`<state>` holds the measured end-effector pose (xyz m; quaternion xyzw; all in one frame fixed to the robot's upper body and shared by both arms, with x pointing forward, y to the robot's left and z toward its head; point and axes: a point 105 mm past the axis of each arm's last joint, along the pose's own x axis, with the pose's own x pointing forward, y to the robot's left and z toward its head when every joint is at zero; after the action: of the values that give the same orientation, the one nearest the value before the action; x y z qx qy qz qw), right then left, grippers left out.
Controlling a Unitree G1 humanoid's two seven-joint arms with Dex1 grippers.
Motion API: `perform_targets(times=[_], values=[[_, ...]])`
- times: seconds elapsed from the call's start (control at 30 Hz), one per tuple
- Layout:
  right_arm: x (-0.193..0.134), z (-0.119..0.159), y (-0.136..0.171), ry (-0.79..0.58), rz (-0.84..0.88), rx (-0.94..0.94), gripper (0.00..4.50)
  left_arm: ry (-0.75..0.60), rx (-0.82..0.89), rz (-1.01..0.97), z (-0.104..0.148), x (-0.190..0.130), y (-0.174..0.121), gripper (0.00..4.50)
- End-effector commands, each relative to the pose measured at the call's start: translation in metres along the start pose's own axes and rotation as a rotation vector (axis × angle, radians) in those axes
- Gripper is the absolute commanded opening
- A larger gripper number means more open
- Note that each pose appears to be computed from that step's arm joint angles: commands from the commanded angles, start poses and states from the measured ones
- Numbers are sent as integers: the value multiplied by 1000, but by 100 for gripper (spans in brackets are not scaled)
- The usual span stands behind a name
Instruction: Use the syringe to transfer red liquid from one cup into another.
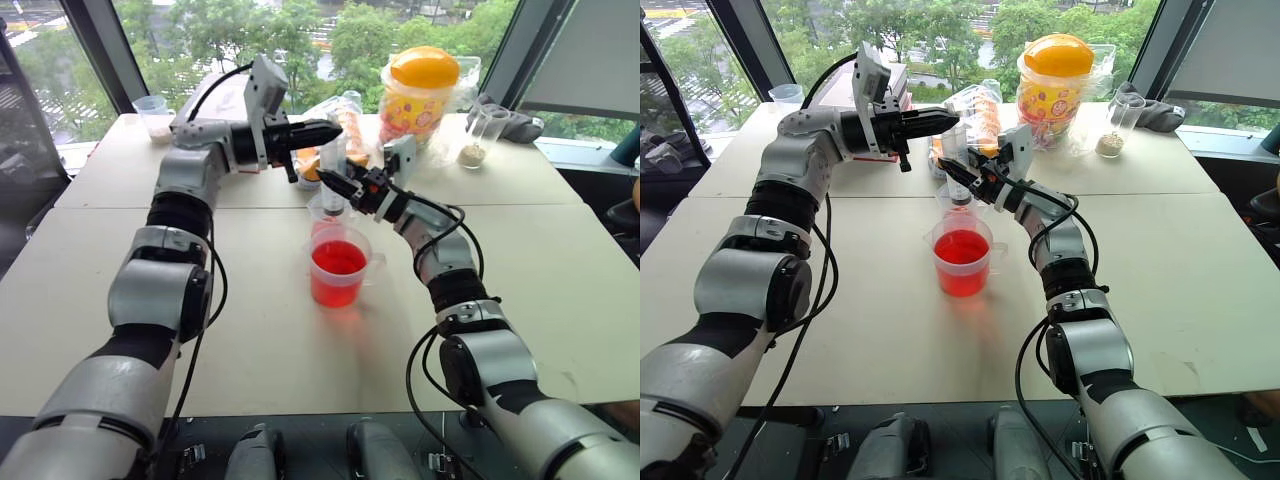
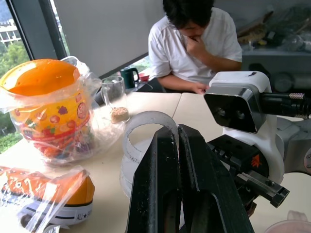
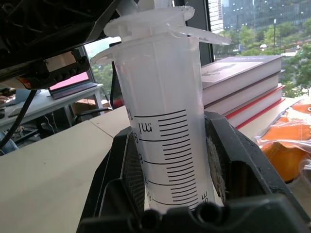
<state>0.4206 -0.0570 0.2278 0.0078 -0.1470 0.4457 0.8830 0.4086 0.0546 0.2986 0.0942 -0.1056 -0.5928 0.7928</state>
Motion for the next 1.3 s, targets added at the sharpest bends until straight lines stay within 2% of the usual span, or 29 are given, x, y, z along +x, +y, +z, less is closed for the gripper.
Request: perform_targets(times=[0.03,0.17,0.27,0.5,0.63,0.77,0.9,0.97,1.1,1.3], values=[[17,83,7,-242,43,-110,140,113,-46,-50,-30,5,-11,1],[17,73,8,-217,44,-106,140,82,-46,-16,-21,-1,-4,1],[14,58,8,-182,36,-89,140,44,-46,4,-7,-10,1,92],[7,36,8,-130,24,-61,140,7,11,102,18,-50,13,443],[5,36,7,-128,14,-59,140,34,20,152,18,-80,13,448],[3,45,0,-141,-20,-55,140,48,4,157,8,-93,3,448],[-3,90,-23,-159,-159,49,140,48,-39,147,-7,-92,-14,448],[-12,105,-34,-116,-234,118,140,41,-60,142,-11,-89,-20,448],[-47,108,-54,162,-412,151,140,46,-94,121,-22,-84,-34,448],[-130,63,-68,697,-599,181,140,38,-144,86,-33,-77,-50,448]])
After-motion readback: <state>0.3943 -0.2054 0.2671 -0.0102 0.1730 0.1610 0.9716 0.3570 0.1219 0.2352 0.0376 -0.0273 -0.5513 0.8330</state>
